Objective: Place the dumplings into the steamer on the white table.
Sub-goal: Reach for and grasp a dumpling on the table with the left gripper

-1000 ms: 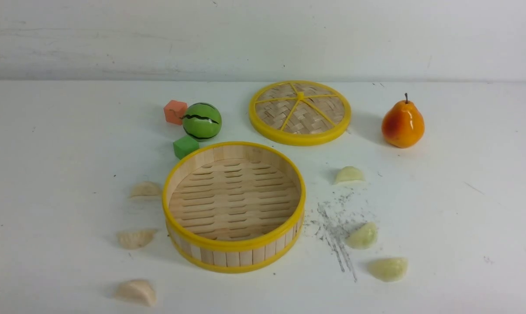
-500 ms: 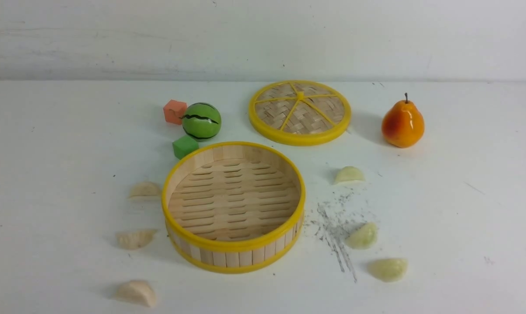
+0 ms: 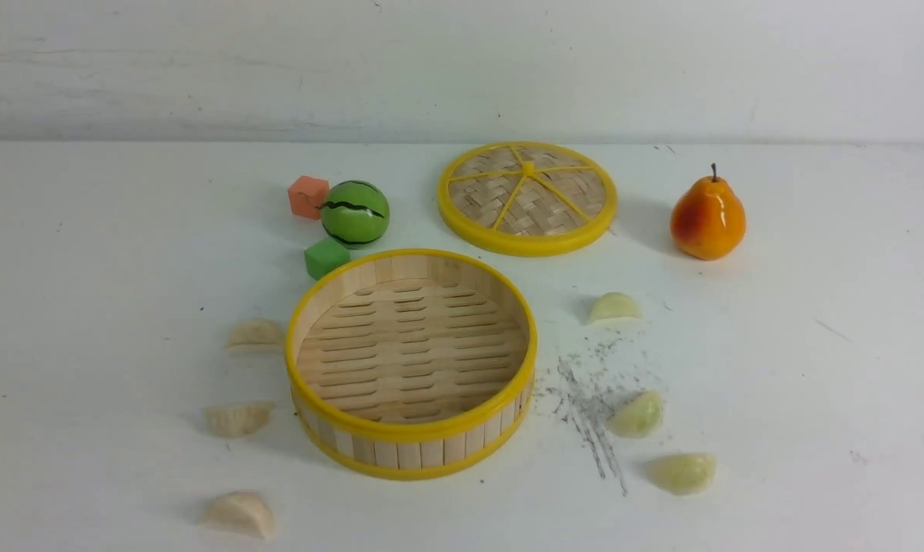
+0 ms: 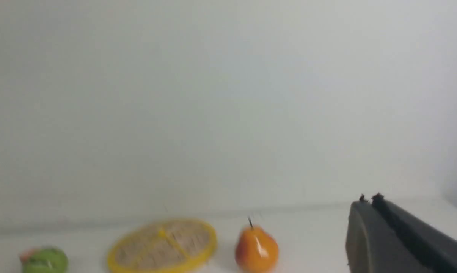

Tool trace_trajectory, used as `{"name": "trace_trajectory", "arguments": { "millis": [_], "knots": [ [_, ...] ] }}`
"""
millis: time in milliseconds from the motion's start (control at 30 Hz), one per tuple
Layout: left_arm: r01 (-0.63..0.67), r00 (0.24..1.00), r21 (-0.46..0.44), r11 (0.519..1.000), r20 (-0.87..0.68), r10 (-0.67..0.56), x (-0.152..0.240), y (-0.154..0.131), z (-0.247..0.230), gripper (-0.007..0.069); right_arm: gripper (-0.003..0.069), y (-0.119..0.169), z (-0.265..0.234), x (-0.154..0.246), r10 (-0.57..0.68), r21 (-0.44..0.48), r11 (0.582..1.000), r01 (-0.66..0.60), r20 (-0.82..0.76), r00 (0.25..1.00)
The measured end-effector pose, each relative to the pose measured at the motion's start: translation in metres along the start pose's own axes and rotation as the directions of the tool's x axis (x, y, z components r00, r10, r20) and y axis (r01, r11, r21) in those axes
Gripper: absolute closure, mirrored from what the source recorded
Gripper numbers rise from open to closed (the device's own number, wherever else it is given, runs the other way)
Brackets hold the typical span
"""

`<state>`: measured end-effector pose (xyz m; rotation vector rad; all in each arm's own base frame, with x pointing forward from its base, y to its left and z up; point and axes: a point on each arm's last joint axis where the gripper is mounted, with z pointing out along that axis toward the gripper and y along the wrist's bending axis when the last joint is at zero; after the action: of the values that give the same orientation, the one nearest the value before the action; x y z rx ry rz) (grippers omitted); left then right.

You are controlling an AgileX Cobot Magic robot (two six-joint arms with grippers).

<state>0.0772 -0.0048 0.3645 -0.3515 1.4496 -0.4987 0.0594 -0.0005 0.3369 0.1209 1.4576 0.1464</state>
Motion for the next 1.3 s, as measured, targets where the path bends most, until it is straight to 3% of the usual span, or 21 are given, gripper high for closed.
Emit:
{"name": "trace_trajectory", "arguments": {
  "millis": [167, 267, 400, 467, 533, 633, 767, 867, 1033, 1300],
  "knots": [
    [0.038, 0.945, -0.235, 0.971, -0.308, -0.112, 0.034, 0.02, 0.037, 0.064, 0.0667, -0.009, 0.028, 0.038, 0.012, 0.103, 0.994, 0.034, -0.411, 0.911],
    [0.067, 0.826, -0.353, 0.933, -0.505, -0.251, 0.064, 0.027, 0.054, 0.064, 0.0668, -0.011, 0.039, 0.066, 0.063, 0.14, 0.989, 0.039, -0.659, 0.75],
    [0.027, 0.65, -0.342, 0.939, -0.708, -0.277, 0.093, 0.028, 0.066, 0.064, 0.0668, -0.008, 0.049, 0.088, 0.043, 0.089, 0.995, 0.05, -0.815, 0.577],
    [0.03, 0.489, -0.293, 0.955, -0.829, -0.27, 0.115, 0.026, 0.076, 0.064, 0.0666, -0.003, 0.059, 0.1, 0.023, 0.035, 0.999, 0.012, -0.859, 0.511],
    [0.04, 0.381, -0.271, 0.962, -0.886, -0.266, 0.131, 0.028, 0.083, 0.064, 0.0664, 0.001, 0.065, 0.105, 0.006, -0.006, 1.0, -0.022, -0.868, 0.497],
    [0.051, 0.283, -0.284, 0.957, -0.915, -0.287, 0.15, 0.033, 0.094, 0.064, 0.0662, 0.007, 0.073, 0.109, -0.012, -0.057, 0.996, -0.074, -0.864, 0.503],
    [0.017, 0.225, -0.32, 0.947, -0.922, -0.315, 0.167, 0.043, 0.103, 0.064, 0.0662, 0.014, 0.079, 0.112, -0.025, -0.11, 0.984, -0.142, -0.868, 0.496],
    [-0.03, 0.245, -0.338, 0.941, -0.915, -0.321, 0.172, 0.051, 0.108, 0.064, 0.0661, 0.017, 0.08, 0.113, -0.037, -0.138, 0.976, -0.168, -0.867, 0.498],
    [-0.125, 0.367, -0.402, 0.907, -0.868, -0.334, 0.172, 0.066, 0.12, 0.0625, 0.0659, 0.021, 0.081, 0.112, -0.059, -0.181, 0.965, -0.191, -0.856, 0.513],
    [-0.247, 0.322, -0.356, 0.901, -0.907, -0.27, 0.163, 0.068, 0.13, 0.0582, 0.0656, 0.021, 0.081, 0.112, -0.053, -0.179, 0.964, -0.198, -0.856, 0.515]
  ]
}}
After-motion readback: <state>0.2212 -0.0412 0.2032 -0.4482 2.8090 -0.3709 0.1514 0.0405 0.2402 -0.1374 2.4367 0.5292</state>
